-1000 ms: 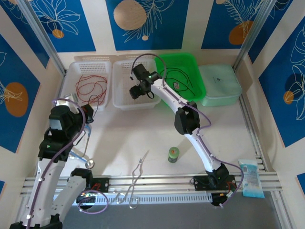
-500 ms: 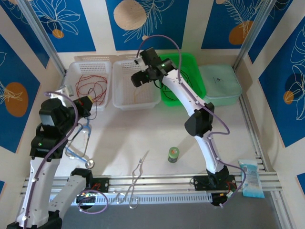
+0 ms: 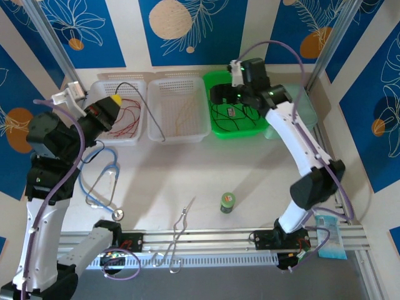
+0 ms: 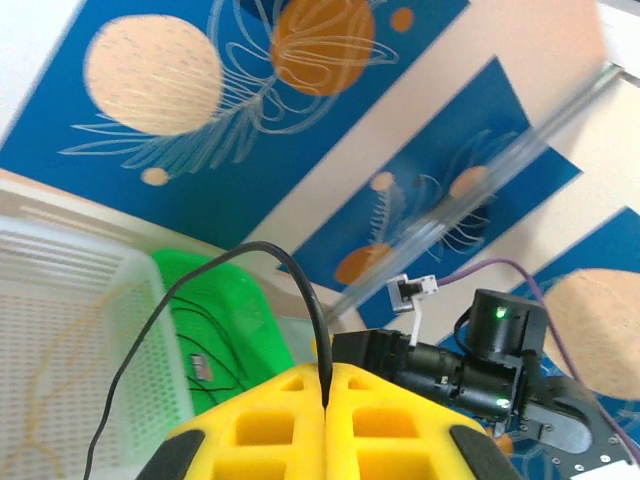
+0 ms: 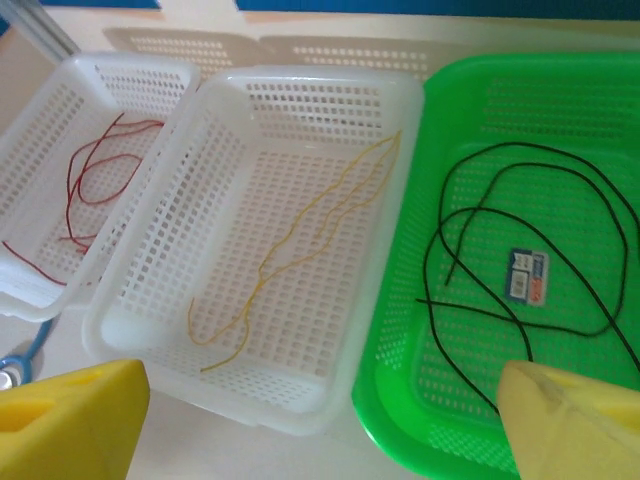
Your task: Untangle the cables
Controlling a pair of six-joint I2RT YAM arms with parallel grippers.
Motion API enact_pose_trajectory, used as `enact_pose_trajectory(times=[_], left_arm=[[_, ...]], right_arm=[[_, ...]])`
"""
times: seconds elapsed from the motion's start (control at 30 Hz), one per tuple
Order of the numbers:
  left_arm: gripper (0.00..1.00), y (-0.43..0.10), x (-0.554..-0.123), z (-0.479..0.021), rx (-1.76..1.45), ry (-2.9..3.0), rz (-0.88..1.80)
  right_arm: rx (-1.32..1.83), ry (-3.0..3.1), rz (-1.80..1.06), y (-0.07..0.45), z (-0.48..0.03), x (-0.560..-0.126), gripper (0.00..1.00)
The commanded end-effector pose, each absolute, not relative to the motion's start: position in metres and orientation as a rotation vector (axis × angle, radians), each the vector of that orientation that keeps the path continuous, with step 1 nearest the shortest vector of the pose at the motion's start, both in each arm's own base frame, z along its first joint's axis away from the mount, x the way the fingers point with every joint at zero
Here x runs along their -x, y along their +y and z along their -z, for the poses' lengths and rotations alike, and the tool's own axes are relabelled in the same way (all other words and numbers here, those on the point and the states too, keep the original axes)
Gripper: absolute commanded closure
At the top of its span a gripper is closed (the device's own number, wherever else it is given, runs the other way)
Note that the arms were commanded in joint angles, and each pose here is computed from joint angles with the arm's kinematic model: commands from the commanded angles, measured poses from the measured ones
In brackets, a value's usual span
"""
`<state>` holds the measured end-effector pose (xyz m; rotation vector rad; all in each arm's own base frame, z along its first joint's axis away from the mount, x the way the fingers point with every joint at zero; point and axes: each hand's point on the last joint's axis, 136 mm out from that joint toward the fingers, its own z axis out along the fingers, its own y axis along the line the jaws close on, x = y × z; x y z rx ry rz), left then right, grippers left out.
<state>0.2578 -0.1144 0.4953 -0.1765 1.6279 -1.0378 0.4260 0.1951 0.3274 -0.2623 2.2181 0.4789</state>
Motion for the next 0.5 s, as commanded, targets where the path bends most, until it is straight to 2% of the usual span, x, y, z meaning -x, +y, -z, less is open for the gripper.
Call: enact_pose_trajectory(times=[0.0,0.47], left_arm=[[1.00,-0.135,-0.255,-0.530,0.095,1.542,1.156],[1.00,-0.260,-0.313,-0.551,-0.194,1.563,1.194]], right_arm=[[0.176,2.152,-0.573,0.179,-0.340,-0.416,0.10],[0.029,2.115,-0.425,0.092,-0.344,-0.351,0.09]])
